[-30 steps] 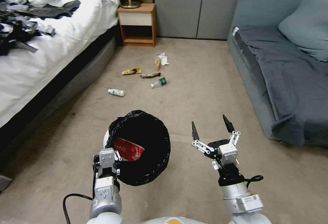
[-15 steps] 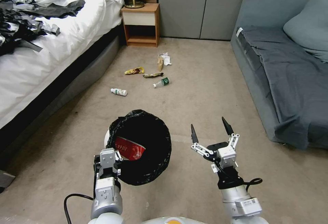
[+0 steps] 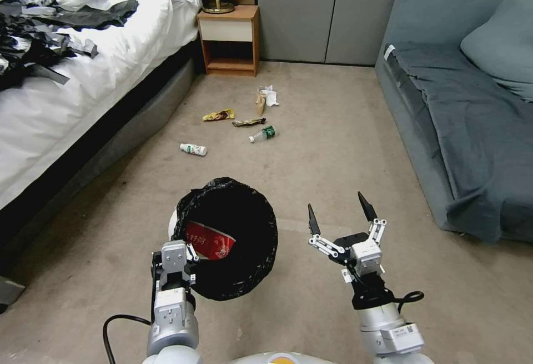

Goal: Pick up the trash bin, then pick up the garbage from the floor and place it into the trash bin.

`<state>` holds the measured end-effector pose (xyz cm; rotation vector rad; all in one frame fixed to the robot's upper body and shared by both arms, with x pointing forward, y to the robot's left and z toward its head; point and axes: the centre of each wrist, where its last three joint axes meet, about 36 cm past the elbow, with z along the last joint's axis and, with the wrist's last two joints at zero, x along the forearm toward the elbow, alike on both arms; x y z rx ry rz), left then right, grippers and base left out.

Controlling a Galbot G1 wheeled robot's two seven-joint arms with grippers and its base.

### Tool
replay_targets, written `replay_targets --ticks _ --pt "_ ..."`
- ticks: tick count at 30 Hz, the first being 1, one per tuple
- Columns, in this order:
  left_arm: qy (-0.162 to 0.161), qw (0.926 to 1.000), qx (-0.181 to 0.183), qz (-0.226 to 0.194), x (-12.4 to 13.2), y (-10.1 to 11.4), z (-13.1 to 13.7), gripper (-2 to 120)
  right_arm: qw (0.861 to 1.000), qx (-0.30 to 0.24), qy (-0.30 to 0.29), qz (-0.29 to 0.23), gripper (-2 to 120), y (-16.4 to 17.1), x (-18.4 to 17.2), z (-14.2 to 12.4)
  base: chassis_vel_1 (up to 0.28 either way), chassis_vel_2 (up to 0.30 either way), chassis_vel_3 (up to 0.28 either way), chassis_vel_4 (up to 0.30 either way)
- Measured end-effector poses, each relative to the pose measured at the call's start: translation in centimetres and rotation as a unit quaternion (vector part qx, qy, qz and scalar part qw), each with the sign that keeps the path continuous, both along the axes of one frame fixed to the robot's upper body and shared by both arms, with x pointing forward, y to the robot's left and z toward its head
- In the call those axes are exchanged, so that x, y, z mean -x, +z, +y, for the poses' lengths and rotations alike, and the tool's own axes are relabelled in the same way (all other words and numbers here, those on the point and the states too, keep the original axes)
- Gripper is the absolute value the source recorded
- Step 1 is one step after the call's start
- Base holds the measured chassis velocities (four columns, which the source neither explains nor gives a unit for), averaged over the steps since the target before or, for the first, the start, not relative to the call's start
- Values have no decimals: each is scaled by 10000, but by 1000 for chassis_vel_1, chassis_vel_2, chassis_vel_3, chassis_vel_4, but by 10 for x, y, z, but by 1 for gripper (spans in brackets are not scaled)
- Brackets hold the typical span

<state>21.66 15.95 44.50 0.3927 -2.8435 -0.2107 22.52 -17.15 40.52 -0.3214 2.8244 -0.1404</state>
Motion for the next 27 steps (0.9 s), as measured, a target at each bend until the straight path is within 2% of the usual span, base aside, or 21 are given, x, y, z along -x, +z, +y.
replay_targets --ticks 10,27 --pt "1 10000 -20 -28 0 2 1 1 10000 21 -5 -34 100 1 1 -2 -87 97 96 -94" --pt "37 9999 -81 -84 2 9 4 1 9999 61 41 -88 100 2 2 -3 -269 271 258 -263"
